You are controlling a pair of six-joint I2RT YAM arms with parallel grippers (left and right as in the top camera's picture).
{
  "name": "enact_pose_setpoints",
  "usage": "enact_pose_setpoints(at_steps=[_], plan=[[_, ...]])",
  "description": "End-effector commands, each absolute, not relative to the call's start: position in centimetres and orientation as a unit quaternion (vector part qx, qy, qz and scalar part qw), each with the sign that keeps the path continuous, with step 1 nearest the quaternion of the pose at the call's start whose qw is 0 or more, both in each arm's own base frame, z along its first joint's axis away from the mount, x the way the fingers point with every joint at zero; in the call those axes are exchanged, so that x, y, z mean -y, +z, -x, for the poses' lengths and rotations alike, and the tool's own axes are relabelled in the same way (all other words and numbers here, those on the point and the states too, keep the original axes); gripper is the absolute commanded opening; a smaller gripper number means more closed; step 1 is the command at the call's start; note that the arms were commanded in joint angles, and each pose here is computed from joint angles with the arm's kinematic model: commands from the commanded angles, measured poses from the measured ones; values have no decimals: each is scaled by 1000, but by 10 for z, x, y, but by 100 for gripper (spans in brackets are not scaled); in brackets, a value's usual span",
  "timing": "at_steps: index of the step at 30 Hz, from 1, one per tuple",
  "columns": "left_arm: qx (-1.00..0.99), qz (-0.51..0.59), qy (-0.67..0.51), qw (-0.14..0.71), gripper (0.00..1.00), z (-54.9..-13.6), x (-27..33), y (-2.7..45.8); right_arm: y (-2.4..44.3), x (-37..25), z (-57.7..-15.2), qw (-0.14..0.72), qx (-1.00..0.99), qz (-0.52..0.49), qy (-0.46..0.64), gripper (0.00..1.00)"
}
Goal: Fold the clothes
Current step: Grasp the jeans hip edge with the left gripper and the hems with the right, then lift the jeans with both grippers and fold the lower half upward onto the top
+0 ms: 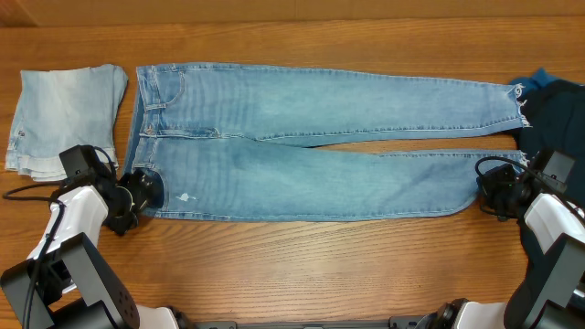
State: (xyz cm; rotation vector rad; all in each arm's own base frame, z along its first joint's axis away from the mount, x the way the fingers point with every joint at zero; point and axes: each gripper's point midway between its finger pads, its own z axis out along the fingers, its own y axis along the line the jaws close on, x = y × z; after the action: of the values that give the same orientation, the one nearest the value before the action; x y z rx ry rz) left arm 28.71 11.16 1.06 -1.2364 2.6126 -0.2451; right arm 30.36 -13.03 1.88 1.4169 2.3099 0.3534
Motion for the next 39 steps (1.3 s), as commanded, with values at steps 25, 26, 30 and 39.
enact_pose_setpoints(at_steps=[25,26,30,39], plan=[[-889,403,-179,121,4,-315,-91,76,27,133,-307,199,-830,-507,121,4],[-892,404,-162,120,4,-315,-97,82,32,135,-308,193,-831,-509,116,4],[-907,390,-90,130,4,-319,-116,116,76,151,-316,181,-834,-516,80,4],[-910,369,-73,176,4,-345,-115,149,127,160,-342,221,-831,-504,79,4]])
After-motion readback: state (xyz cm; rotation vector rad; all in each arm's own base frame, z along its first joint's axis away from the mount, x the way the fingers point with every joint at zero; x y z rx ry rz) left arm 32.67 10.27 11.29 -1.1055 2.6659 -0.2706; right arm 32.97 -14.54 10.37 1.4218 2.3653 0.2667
